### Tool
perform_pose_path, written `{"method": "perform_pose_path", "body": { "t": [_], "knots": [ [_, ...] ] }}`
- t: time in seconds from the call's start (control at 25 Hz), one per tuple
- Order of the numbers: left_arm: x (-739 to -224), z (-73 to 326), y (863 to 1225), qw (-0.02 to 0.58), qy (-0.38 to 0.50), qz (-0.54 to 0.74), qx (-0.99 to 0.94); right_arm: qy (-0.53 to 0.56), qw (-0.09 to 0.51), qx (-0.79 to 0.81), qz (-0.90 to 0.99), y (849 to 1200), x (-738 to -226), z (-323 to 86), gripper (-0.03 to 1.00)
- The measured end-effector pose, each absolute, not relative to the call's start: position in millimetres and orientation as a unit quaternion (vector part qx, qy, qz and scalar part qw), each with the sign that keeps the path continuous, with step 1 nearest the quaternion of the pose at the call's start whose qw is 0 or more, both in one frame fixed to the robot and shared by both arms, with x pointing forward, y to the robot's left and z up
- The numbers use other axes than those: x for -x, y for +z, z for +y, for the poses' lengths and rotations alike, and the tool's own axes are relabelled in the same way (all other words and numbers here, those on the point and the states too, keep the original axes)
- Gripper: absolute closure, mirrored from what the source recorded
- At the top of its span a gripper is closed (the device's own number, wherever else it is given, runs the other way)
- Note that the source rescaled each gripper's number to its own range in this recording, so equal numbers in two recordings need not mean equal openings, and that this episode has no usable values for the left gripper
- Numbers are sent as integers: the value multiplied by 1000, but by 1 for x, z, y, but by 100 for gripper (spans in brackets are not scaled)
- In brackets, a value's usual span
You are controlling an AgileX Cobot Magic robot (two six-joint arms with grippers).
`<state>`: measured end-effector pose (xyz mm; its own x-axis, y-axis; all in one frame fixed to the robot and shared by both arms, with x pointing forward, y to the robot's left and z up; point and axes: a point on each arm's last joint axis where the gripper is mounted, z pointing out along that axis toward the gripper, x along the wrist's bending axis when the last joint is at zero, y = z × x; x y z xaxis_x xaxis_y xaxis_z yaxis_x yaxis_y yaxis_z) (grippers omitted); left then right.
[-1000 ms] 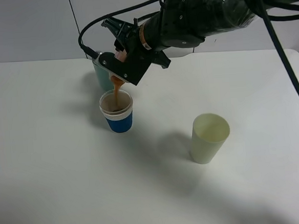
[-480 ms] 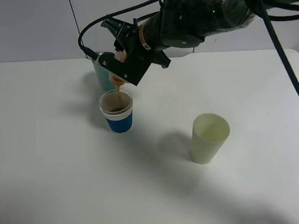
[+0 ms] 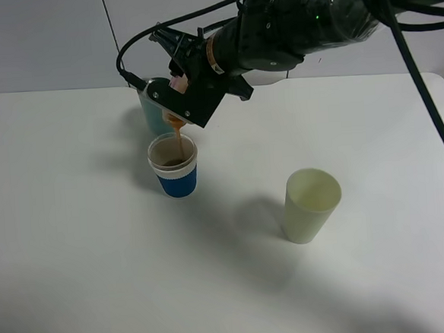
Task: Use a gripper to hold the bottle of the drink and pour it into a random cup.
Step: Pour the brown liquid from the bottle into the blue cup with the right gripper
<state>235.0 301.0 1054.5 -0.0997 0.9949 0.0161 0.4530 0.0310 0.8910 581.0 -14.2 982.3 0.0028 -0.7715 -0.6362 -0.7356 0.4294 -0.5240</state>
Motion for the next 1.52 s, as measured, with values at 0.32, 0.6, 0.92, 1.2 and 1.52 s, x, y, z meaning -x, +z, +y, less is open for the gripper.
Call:
{"method": "perform_pose_path", "body": {
  "t": [0.32, 0.6, 0.92, 1.2, 1.52],
  "knots": [
    [-235, 301, 1054, 345, 392, 629, -575, -4, 477, 537, 695, 984, -580, -11, 94],
    [-235, 301, 1054, 345, 392, 629, -575, 3, 483, 538, 691, 985, -580, -9, 94],
    [-235, 301, 1054, 345, 392, 629, -575, -7, 484, 561, 671, 985, -577, -6, 94],
    [-235, 301, 1054, 345, 392, 629, -575, -3, 489, 568, 661, 986, -575, -3, 94],
    [-235, 301, 1054, 345, 392, 629, -575, -25, 490, 599, 633, 987, -575, -3, 94]
  ]
}}
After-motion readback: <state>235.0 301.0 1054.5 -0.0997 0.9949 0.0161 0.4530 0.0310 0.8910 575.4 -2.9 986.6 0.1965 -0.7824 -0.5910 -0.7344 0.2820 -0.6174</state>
